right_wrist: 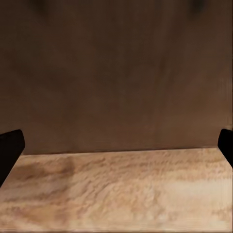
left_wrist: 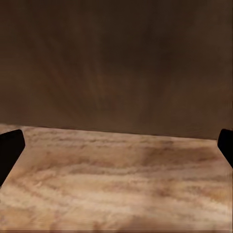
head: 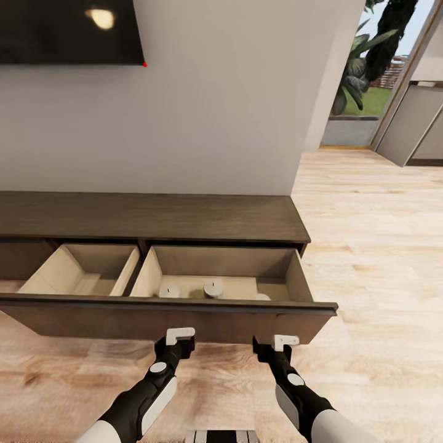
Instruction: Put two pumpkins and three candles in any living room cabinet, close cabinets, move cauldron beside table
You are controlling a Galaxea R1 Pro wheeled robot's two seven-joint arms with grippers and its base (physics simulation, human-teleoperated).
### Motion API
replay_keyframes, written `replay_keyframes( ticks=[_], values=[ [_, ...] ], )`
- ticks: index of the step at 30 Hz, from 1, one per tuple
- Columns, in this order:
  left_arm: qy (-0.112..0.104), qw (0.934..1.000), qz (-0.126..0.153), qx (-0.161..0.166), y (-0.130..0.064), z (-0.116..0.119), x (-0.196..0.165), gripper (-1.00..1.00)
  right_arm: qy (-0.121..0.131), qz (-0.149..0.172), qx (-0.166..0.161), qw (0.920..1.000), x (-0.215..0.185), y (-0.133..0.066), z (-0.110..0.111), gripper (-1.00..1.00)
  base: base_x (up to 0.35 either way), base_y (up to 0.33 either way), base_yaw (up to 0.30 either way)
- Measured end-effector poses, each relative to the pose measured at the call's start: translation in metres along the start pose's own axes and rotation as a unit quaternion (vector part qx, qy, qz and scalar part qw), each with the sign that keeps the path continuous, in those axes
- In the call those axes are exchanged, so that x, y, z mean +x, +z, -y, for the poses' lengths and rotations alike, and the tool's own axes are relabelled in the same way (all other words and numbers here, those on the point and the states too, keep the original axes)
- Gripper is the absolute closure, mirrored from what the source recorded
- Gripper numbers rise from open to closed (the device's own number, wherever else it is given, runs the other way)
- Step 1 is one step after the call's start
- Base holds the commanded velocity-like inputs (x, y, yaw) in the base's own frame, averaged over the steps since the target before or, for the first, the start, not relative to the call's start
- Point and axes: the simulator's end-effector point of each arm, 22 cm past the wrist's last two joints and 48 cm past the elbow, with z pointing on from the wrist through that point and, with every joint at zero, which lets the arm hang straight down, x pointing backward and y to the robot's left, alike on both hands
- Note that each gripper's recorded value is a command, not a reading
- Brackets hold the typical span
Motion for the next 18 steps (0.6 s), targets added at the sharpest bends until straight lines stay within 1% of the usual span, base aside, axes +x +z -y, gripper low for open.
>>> replay_keyframes(
  ticks=[3, 9, 18],
  values=[
    [0.0, 1.0, -0.006, -0.001, 0.003, -0.001, 0.007, -1.0, 0.0, -0.01, 0.001, 0.9999, 0.009, 0.002, 0.0, -1.0, 0.0, 0.0, 0.0],
    [0.0, 0.9998, -0.018, -0.001, 0.008, -0.001, 0.02, -1.0, 0.001, -0.017, 0.001, 0.9999, 0.021, 0.005, 0.002, -1.0, 0.0, 0.0, 0.0],
    [0.0, 0.9998, -0.018, -0.001, 0.008, -0.001, 0.02, -1.0, -0.001, -0.016, 0.002, 0.9999, 0.02, 0.005, 0.004, -1.0, 0.002, 0.0, 0.0]
  ],
)
